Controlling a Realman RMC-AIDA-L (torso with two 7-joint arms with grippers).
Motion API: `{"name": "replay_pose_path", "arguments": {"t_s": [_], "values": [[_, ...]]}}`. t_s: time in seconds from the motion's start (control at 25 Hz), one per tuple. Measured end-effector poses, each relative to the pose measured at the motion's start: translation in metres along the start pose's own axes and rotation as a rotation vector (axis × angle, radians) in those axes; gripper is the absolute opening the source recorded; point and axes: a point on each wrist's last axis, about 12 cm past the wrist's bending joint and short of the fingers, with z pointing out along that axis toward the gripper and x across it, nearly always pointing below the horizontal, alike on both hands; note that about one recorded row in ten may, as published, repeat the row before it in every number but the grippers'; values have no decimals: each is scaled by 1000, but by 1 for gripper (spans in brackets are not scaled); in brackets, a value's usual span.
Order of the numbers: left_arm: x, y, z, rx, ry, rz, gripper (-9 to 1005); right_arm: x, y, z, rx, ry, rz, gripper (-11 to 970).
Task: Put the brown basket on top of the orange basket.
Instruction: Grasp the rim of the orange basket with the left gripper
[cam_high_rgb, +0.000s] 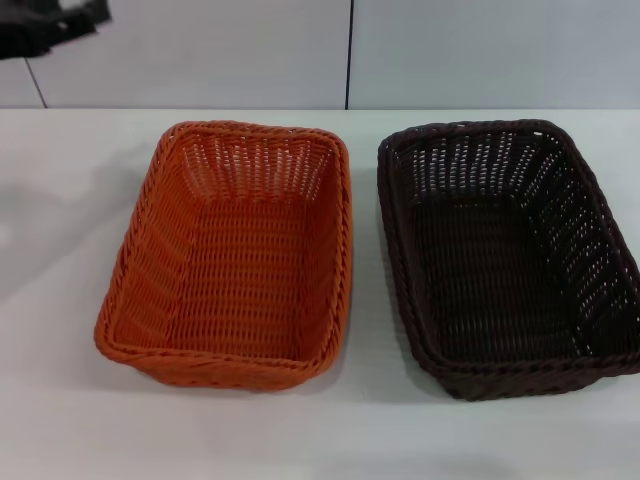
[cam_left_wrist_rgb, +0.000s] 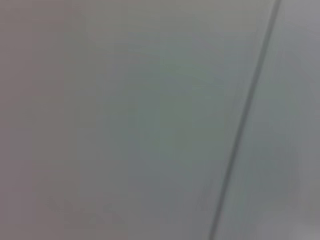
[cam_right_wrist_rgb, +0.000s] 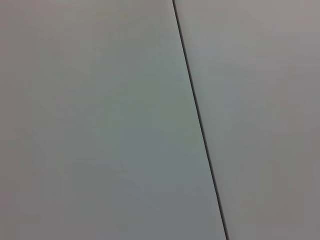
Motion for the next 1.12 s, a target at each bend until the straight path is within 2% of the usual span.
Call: {"name": "replay_pose_path", "arguments": {"t_s": [0.16, 0.24, 0.44, 0.64, 0.8, 1.12], "values": [[-10, -17, 13, -13, 222, 52, 777, 0, -1, -1, 3, -2, -4, 506], [-11, -20, 18, -17, 271, 50, 775, -1, -3, -2, 6, -4, -7, 506], [4, -33, 39, -71, 457, -2, 771, -1, -7, -3, 19, 0, -10, 506], [19, -39, 46, -145, 533, -44, 767, -2, -11, -5, 36, -6, -13, 505], [25, -39, 46, -163, 562, -113, 763, -4, -14, -5, 46, -15, -15, 505], [37, -33, 38, -215, 617, -158, 756, -9, -16, -1, 42, -35, -43, 505]]}}
